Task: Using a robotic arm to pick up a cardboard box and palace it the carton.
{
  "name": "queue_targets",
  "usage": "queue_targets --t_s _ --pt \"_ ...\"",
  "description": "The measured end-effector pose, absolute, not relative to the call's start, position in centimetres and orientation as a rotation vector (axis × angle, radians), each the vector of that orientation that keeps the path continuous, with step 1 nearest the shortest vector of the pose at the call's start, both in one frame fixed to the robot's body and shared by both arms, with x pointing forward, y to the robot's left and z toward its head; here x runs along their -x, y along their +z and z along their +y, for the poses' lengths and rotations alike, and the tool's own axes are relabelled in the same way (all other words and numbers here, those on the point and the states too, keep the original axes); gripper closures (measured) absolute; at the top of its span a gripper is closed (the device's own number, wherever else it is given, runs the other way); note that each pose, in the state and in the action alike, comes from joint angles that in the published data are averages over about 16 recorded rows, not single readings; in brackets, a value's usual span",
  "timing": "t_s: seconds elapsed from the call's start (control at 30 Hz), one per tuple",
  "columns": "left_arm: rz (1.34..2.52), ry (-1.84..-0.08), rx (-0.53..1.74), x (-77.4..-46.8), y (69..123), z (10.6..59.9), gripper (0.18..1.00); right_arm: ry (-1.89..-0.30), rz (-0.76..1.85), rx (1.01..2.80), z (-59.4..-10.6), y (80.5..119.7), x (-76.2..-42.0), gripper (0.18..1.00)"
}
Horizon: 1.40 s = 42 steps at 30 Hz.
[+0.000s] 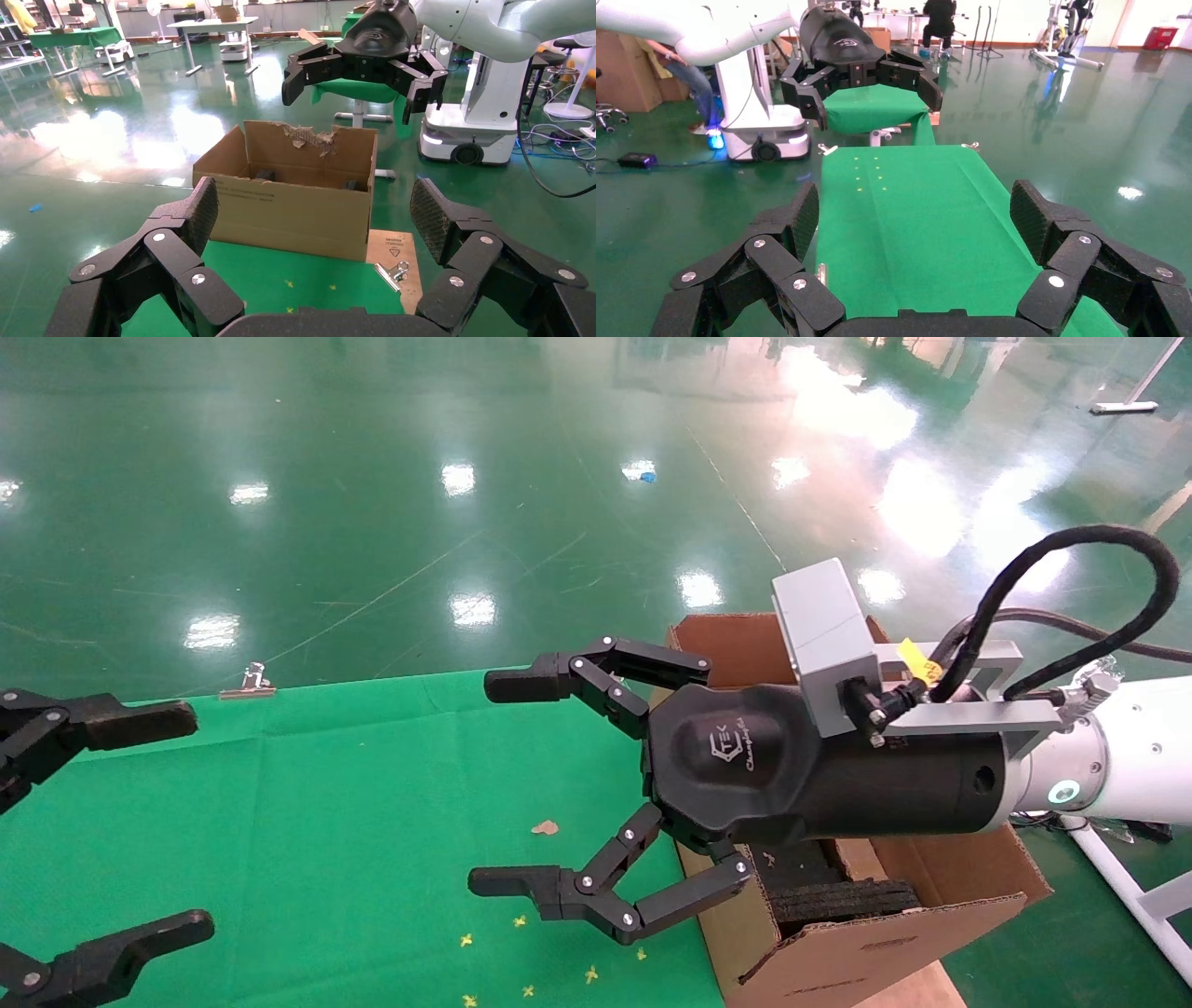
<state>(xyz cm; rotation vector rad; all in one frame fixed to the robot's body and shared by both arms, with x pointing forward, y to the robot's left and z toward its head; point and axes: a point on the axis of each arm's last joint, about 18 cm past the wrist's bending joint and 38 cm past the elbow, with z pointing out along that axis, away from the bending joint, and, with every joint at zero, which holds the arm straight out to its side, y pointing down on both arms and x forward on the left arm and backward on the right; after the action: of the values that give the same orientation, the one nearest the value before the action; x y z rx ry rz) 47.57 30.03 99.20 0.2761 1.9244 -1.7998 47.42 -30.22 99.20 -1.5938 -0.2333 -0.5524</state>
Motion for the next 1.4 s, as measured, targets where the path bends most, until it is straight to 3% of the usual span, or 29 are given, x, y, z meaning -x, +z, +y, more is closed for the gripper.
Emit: queue_targets --t_s 1.4 --pt "1.925 -1.799 -0.276 -47.57 99.19 30.03 0.184 -0.552 -0.228 1.596 -30.22 99.21 -47.57 0.178"
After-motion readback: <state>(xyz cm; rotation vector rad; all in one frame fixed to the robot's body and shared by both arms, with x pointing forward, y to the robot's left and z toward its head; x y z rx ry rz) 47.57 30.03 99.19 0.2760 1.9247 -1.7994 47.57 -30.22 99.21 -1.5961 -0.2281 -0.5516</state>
